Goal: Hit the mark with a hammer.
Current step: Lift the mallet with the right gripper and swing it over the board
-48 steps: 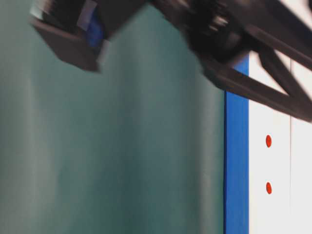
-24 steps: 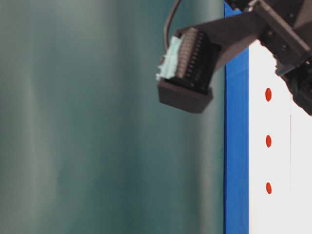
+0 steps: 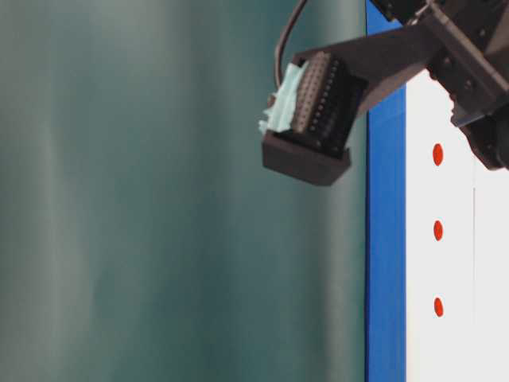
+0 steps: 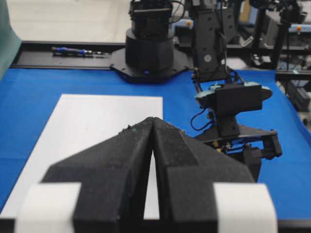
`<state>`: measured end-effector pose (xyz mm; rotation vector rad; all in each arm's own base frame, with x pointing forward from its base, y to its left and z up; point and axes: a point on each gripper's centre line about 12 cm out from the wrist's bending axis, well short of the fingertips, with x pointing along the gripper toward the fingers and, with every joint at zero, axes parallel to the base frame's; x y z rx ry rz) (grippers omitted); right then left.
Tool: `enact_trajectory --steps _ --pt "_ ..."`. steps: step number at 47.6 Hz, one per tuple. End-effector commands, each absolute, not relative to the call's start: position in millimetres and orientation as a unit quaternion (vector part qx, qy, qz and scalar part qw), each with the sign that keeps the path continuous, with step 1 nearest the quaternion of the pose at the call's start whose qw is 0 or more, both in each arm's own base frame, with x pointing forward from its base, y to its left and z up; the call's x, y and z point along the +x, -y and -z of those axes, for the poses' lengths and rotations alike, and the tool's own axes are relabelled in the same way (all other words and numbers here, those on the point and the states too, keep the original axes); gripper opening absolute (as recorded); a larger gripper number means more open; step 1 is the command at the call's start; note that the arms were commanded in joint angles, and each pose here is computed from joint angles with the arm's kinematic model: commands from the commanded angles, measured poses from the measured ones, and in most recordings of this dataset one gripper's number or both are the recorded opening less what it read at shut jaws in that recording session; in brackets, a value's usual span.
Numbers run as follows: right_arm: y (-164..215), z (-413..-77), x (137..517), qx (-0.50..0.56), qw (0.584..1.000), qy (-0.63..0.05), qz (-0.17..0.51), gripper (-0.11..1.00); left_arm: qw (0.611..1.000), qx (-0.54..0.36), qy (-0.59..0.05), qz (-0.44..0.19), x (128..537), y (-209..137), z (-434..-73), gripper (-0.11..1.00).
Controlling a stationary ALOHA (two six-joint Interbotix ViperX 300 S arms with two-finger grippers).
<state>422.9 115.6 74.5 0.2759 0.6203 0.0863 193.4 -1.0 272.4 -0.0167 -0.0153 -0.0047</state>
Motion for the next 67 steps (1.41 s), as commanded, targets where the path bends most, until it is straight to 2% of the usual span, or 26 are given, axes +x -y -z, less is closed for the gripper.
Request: enact_trajectory --steps 1,15,32,46,67 --pt "-119 -94 429 0.140 0.949 -0.280 -0.049 0.10 1.000 -0.009 0.011 0.003 195 1 -276 0.00" --pt "-116 -150 428 0.152 0.961 -0.223 -0.060 0.10 1.000 -0.009 0.004 0.003 195 1 -274 0.00" --pt "-103 -215 415 0.153 0.968 -0.189 -0.068 0.10 1.000 -0.010 0.000 0.003 195 1 -273 0.00" --pt "-86 -220 418 0.139 0.973 -0.179 -0.052 0.10 1.000 -0.011 -0.003 0.003 195 1 -273 0.00" --pt "-3 -224 425 0.091 0.983 -0.156 0.032 0.10 1.000 -0.030 -0.002 0.003 195 1 -273 0.00"
